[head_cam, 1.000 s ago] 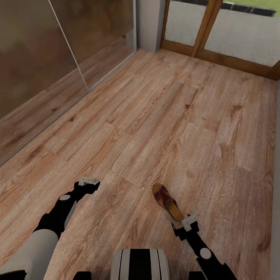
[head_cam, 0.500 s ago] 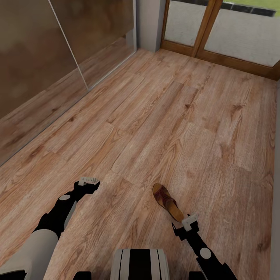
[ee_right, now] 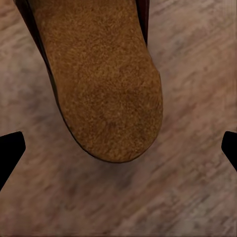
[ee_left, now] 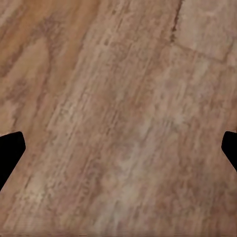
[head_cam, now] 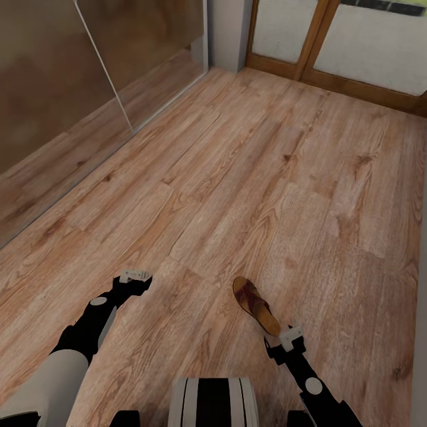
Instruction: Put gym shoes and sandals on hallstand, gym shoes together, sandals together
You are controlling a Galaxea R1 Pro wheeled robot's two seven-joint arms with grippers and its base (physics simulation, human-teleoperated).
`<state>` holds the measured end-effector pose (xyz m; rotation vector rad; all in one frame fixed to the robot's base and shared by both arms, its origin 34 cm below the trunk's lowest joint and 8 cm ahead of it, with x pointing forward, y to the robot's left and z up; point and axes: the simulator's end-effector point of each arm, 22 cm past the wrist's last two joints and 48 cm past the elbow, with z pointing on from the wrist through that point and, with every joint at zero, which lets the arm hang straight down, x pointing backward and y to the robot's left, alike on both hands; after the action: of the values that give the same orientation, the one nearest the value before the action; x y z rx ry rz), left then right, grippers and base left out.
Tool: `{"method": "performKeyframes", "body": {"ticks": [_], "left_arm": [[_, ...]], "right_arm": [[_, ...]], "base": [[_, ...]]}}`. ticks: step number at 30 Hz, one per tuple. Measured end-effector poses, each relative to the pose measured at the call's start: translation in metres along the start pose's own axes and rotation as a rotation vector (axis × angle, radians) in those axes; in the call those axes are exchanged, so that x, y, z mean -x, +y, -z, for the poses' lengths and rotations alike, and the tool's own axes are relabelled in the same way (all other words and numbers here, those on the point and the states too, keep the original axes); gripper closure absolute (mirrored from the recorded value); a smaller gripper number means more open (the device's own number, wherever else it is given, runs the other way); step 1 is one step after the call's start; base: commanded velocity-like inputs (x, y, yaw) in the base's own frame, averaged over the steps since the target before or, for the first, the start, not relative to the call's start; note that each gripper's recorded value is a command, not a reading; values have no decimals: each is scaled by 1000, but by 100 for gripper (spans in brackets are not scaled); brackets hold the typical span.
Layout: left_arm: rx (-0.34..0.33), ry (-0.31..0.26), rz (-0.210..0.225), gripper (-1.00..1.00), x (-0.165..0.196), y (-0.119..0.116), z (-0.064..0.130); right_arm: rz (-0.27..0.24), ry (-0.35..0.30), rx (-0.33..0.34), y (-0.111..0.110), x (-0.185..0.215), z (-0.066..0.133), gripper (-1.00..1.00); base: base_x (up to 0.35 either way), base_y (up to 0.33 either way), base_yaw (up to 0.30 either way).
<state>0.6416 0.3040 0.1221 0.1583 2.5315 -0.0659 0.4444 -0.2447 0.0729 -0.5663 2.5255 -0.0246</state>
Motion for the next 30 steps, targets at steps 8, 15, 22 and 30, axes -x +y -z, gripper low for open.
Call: {"method": "performKeyframes", "body": {"ticks": [8, 15, 22, 30], "left_arm": [[-2, 20, 2, -100, -13, -1, -5], [-3, 24, 2, -100, -15, -1, -6], [-2, 25, 2, -100, -15, -1, -6], [-4, 45, 4, -100, -29, -2, -11]], "right_arm": [[-2, 17, 4, 4, -10, -2, -100], [-3, 19, 3, 4, -12, -2, -100], [-5, 19, 2, 4, -12, -2, -100], [-7, 38, 9, 8, -22, -4, -100]], "base": [[0, 0, 0], [0, 0, 0], [0, 0, 0], [0, 0, 0]]}}
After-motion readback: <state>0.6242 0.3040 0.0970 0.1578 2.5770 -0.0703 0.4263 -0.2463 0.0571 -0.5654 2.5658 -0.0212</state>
